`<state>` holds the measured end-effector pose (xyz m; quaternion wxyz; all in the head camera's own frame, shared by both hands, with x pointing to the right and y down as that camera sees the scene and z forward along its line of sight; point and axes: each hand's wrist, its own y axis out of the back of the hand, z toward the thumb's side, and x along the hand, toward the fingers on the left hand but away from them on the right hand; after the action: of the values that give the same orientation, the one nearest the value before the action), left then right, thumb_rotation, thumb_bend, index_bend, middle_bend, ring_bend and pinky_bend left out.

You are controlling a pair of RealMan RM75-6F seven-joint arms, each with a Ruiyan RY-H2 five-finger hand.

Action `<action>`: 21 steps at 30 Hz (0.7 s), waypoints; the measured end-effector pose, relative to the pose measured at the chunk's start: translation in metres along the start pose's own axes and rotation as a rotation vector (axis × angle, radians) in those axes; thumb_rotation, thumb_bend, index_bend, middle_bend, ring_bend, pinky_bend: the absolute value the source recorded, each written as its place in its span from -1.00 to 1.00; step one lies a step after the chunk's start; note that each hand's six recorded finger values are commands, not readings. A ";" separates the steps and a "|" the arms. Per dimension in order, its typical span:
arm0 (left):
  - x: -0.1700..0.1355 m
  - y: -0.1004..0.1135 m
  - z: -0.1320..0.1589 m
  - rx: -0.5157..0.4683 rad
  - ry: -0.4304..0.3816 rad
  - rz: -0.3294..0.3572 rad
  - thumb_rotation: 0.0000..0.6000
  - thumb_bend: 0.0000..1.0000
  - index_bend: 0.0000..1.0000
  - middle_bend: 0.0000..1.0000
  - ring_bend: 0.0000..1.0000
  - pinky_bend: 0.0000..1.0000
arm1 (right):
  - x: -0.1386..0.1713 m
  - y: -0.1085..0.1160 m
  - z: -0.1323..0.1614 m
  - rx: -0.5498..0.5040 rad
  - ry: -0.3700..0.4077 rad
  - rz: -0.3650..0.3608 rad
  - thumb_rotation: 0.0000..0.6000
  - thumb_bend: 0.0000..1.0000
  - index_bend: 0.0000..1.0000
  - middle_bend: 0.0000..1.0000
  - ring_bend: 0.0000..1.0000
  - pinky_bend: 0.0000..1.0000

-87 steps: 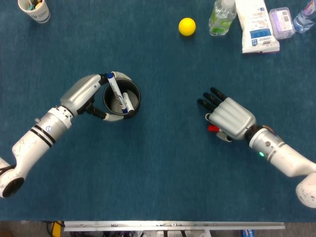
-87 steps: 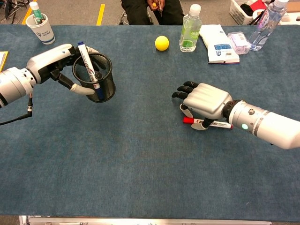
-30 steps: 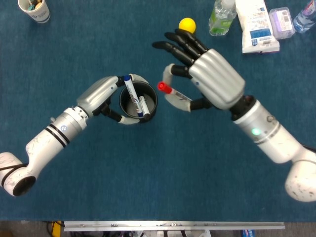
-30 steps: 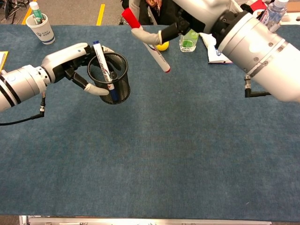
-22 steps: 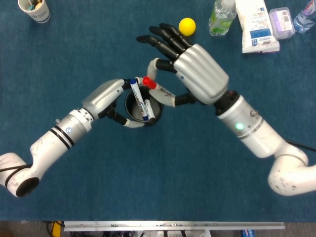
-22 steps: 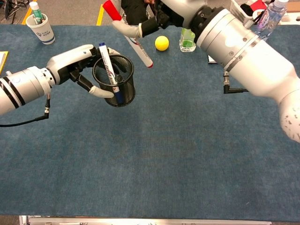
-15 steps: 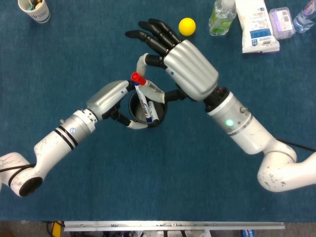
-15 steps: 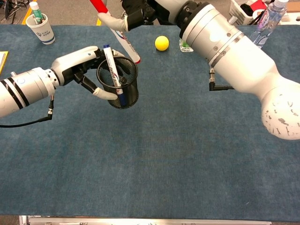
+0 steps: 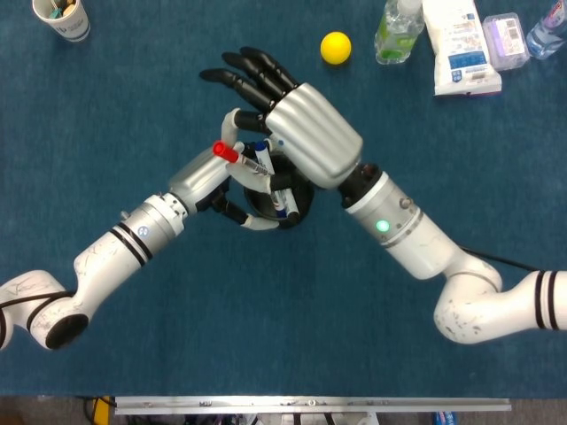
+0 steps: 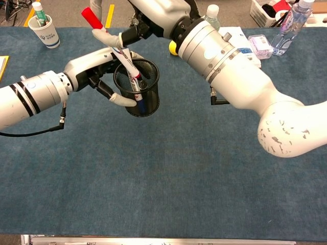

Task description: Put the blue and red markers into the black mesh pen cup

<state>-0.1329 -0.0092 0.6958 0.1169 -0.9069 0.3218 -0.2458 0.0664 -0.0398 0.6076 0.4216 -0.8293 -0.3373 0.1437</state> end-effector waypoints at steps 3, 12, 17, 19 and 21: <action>0.000 0.001 0.001 0.002 -0.002 0.003 1.00 -0.70 -0.38 -0.34 -0.44 -0.50 | 0.000 -0.005 0.000 0.011 0.004 0.005 1.00 -0.59 -0.03 -0.69 -1.00 -0.97; -0.004 0.008 -0.009 0.006 0.022 0.018 1.00 -0.70 -0.38 -0.34 -0.44 -0.50 | 0.005 0.002 -0.004 0.039 0.008 0.004 1.00 -0.79 -0.52 -0.75 -1.00 -0.97; -0.011 0.014 -0.019 0.037 0.040 0.029 1.00 -0.70 -0.38 -0.34 -0.44 -0.50 | 0.012 0.020 -0.011 0.124 0.015 0.010 1.00 -0.79 -0.52 -0.75 -1.00 -0.97; -0.013 0.016 -0.022 0.050 0.048 0.032 1.00 -0.70 -0.38 -0.34 -0.44 -0.50 | 0.017 0.028 -0.017 0.177 0.013 0.020 1.00 -0.78 -0.52 -0.76 -1.00 -0.97; -0.017 0.019 -0.028 0.061 0.058 0.040 1.00 -0.70 -0.38 -0.34 -0.44 -0.50 | 0.024 0.037 -0.025 0.243 0.008 0.035 1.00 -0.77 -0.52 -0.76 -1.00 -0.97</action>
<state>-0.1686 -0.0141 0.7066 0.1402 -0.8886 0.3355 -0.2795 0.1136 -0.0537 0.5940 0.5178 -0.7784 -0.3012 0.1878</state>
